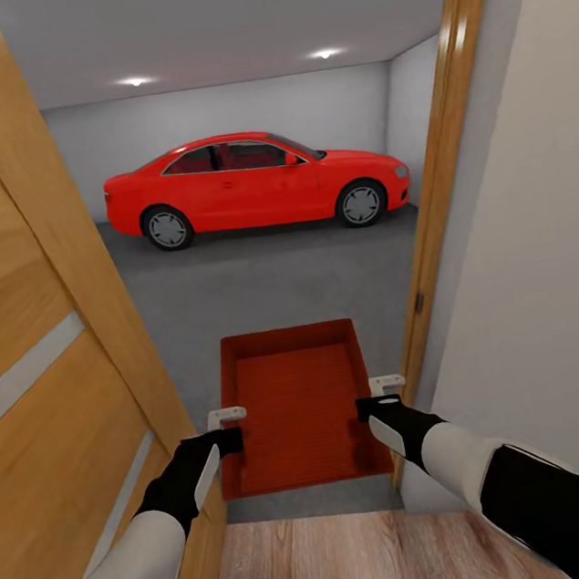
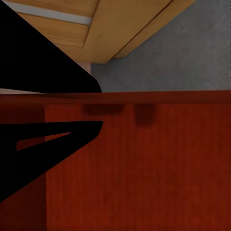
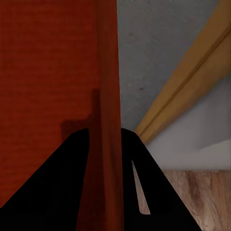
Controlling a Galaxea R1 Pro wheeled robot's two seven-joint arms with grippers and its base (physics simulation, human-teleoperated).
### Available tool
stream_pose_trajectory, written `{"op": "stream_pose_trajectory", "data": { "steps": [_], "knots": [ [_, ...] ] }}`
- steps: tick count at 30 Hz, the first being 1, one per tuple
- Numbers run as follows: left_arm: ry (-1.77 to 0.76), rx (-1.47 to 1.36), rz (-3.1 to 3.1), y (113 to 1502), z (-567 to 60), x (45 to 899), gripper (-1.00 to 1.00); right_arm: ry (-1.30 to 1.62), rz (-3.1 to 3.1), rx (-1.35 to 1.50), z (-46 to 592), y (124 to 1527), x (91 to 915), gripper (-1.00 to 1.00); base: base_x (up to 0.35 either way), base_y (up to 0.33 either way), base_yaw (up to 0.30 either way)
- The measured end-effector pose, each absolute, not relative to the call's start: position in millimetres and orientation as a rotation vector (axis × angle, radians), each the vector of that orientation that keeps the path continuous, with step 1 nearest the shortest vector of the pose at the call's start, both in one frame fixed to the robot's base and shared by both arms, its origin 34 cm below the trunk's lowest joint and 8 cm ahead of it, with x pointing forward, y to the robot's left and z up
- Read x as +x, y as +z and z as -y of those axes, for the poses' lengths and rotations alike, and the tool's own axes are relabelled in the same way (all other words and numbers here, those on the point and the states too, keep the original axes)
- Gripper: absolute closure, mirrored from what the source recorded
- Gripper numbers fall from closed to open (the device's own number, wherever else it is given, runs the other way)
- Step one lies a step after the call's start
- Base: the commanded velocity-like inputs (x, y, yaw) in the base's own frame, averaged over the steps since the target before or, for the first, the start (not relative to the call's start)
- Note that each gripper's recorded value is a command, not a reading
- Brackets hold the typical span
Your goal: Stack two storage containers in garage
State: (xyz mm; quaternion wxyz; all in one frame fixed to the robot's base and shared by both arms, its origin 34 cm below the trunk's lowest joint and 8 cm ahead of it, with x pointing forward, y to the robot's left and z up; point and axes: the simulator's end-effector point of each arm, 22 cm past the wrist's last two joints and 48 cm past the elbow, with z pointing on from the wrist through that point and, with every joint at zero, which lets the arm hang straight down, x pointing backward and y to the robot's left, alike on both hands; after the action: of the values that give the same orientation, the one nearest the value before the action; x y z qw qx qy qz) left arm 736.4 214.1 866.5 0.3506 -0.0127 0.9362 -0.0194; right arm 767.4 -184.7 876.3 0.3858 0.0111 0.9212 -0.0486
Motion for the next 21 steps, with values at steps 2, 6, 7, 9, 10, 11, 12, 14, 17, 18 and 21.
{"op": "stream_pose_trajectory", "data": {
  "steps": [2,6,7,9,10,11,12,14,17,18,21],
  "knots": [
    [-0.051,-0.033,-2.42,866.7,-214.1,736.9,1.0,-0.124,-2.342,0.028,184.6,876.9,768.0,1.0,0.0,0.0,0.0],
    [-0.059,-0.04,-2.405,865.5,-212.9,737.8,1.0,-0.127,-2.326,0.026,185.5,879.2,770.2,1.0,0.0,0.0,0.0],
    [-0.06,-0.041,-2.405,864.8,-212.7,737.5,1.0,-0.129,-2.325,0.023,185.6,879.4,770.4,1.0,0.0,0.0,0.0],
    [-0.062,-0.042,-2.404,864.3,-212.6,737.4,1.0,-0.13,-2.324,0.021,185.7,879.6,770.6,1.0,0.0,0.0,0.0],
    [-0.062,-0.042,-2.403,864.3,-212.4,737.5,1.0,-0.131,-2.323,0.02,185.9,879.8,770.8,1.0,0.0,0.0,0.0],
    [-0.062,-0.043,-2.402,864.3,-212.4,737.5,1.0,-0.131,-2.322,0.019,185.8,879.9,770.9,1.0,0.0,0.0,0.0],
    [-0.062,-0.043,-2.402,864.3,-212.4,737.6,1.0,-0.131,-2.322,0.019,185.9,880.0,771.0,1.0,0.0,0.0,0.0],
    [-0.063,-0.043,-2.402,864.3,-212.4,737.6,1.0,-0.131,-2.322,0.018,185.8,880.1,771.1,1.0,0.0,0.0,0.0],
    [-0.063,-0.045,-2.402,863.9,-212.4,737.3,1.0,-0.133,-2.323,0.015,185.9,880.2,771.0,1.0,0.0,0.0,0.0],
    [-0.064,-0.045,-2.402,863.9,-212.4,737.3,1.0,-0.133,-2.323,0.015,185.8,880.2,771.1,1.0,0.0,0.0,0.0],
    [-0.063,-0.044,-2.402,864.1,-212.2,737.4,1.0,-0.133,-2.323,0.017,186.0,880.1,771.1,1.0,0.0,0.0,0.0]
  ]
}}
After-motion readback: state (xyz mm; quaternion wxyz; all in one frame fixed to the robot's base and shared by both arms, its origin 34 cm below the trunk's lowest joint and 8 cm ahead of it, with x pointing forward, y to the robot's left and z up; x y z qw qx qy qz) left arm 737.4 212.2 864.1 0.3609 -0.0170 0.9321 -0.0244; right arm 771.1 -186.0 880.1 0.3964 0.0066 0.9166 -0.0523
